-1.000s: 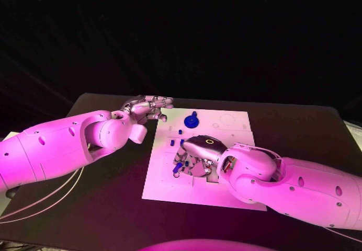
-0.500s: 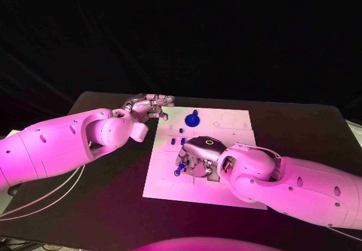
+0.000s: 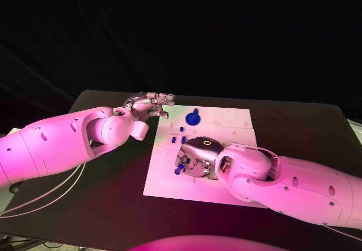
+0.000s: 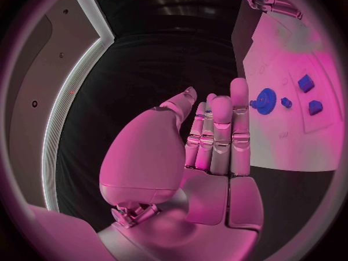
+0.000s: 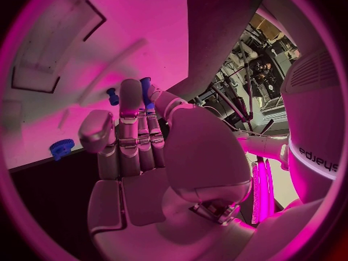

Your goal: Assemble the parts on the task board

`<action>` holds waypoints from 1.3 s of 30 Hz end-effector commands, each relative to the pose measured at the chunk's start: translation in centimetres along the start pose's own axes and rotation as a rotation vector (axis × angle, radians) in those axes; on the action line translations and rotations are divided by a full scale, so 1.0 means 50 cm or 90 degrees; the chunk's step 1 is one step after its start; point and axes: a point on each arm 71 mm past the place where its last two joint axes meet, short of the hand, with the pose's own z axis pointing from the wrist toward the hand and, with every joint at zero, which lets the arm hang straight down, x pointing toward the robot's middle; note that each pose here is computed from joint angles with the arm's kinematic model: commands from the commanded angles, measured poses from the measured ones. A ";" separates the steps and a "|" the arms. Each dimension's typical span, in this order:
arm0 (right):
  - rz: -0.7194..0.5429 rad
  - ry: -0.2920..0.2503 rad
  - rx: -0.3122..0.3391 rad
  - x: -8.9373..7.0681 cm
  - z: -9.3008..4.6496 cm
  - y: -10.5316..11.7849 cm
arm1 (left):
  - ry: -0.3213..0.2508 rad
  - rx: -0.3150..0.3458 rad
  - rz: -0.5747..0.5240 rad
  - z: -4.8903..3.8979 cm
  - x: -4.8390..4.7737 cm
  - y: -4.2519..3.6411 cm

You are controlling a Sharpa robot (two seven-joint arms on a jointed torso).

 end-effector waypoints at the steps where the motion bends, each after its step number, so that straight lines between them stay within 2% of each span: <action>1: -0.028 0.015 0.008 0.009 0.002 0.000 | 0.013 0.002 -0.004 0.001 0.005 -0.001; 10: -0.045 0.022 0.002 0.018 0.007 0.011 | 0.014 0.000 -0.004 0.002 0.005 0.000; 16: -0.049 0.036 0.015 0.022 0.007 0.010 | 0.015 -0.002 -0.004 0.002 0.005 0.000; 26: -0.037 -0.007 0.014 0.014 0.005 0.010 | 0.015 -0.006 -0.004 0.002 0.004 0.001; 30: -0.024 -0.041 0.005 0.007 0.000 0.014 | 0.016 -0.007 -0.004 0.002 0.004 0.001; 34: -0.006 -0.077 -0.009 0.001 -0.010 0.017 | 0.016 -0.008 -0.004 0.001 0.003 0.001; 39: 0.012 -0.090 -0.016 -0.008 -0.031 0.014 | 0.016 -0.009 -0.004 0.001 0.001 0.002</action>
